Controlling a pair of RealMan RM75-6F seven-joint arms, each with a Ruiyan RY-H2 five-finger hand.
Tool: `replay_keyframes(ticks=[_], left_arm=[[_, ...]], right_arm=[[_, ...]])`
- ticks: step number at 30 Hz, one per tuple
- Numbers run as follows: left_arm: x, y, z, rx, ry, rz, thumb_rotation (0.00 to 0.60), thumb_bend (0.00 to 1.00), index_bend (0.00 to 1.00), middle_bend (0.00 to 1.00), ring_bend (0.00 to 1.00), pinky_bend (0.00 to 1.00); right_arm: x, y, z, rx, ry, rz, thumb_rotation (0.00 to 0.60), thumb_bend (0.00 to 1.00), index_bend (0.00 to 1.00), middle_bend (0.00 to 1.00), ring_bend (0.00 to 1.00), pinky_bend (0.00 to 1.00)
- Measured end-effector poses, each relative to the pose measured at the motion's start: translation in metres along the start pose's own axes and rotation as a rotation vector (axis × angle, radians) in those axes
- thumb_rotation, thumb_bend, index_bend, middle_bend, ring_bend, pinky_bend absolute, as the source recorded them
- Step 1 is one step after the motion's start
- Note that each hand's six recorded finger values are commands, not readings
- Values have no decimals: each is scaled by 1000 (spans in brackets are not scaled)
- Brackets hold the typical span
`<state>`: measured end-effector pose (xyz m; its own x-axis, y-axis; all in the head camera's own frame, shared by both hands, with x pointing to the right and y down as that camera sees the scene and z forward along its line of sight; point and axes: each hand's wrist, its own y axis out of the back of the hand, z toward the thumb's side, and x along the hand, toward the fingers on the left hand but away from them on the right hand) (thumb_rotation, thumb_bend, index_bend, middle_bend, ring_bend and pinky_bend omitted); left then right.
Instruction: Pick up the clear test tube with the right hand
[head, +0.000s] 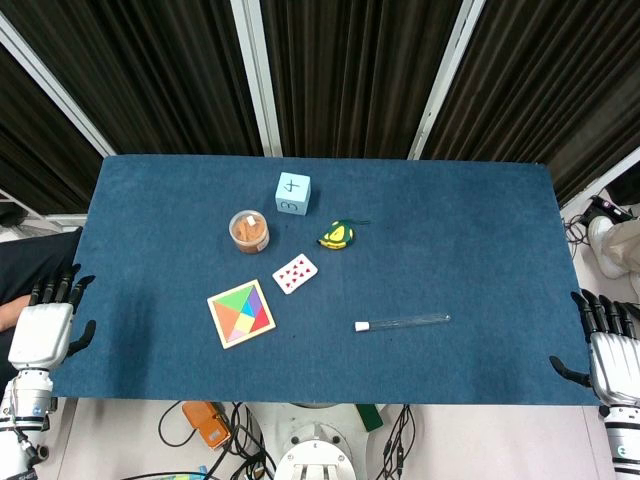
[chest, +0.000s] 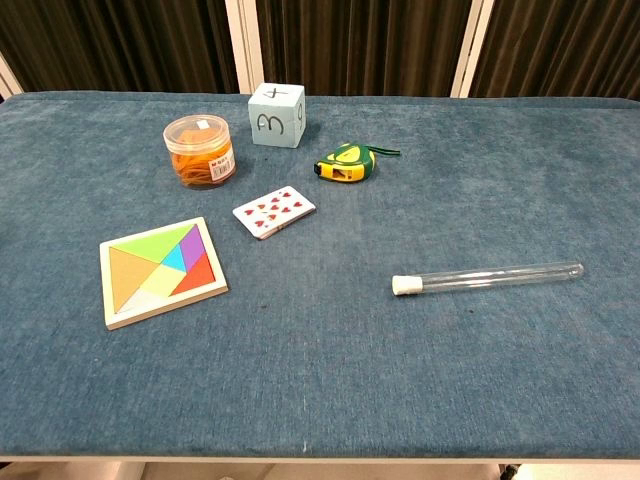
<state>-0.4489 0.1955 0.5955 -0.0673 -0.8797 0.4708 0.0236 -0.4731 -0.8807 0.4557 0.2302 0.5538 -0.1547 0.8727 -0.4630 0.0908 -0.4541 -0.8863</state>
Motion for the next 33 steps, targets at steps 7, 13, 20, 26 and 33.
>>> replay_keyframes(ticks=[7, 13, 20, 26, 33], left_arm=[[-1, 0, 0, 4, 1, 1, 600, 368, 141, 4, 0, 37], [0, 0, -1, -10, 15, 1, 600, 369, 142, 4, 0, 37], [0, 0, 0, -13, 13, 1, 600, 368, 141, 4, 0, 37], [-1, 2, -3, -27, 19, 3, 600, 368, 141, 4, 0, 37], [0, 2, -3, -30, 16, -1, 600, 368, 141, 4, 0, 37]], right_arm=[[-2, 0, 2, -14, 17, -3, 600, 290, 174, 161, 18, 0], [-7, -2, 16, -87, 70, -8, 600, 293, 255, 270, 27, 0], [-28, -22, 43, -73, 135, 145, 600, 324, 346, 320, 54, 0], [-57, -40, 79, 44, 175, 263, 600, 370, 368, 357, 101, 0], [-78, -65, 140, 105, 253, 324, 600, 375, 385, 382, 121, 0]])
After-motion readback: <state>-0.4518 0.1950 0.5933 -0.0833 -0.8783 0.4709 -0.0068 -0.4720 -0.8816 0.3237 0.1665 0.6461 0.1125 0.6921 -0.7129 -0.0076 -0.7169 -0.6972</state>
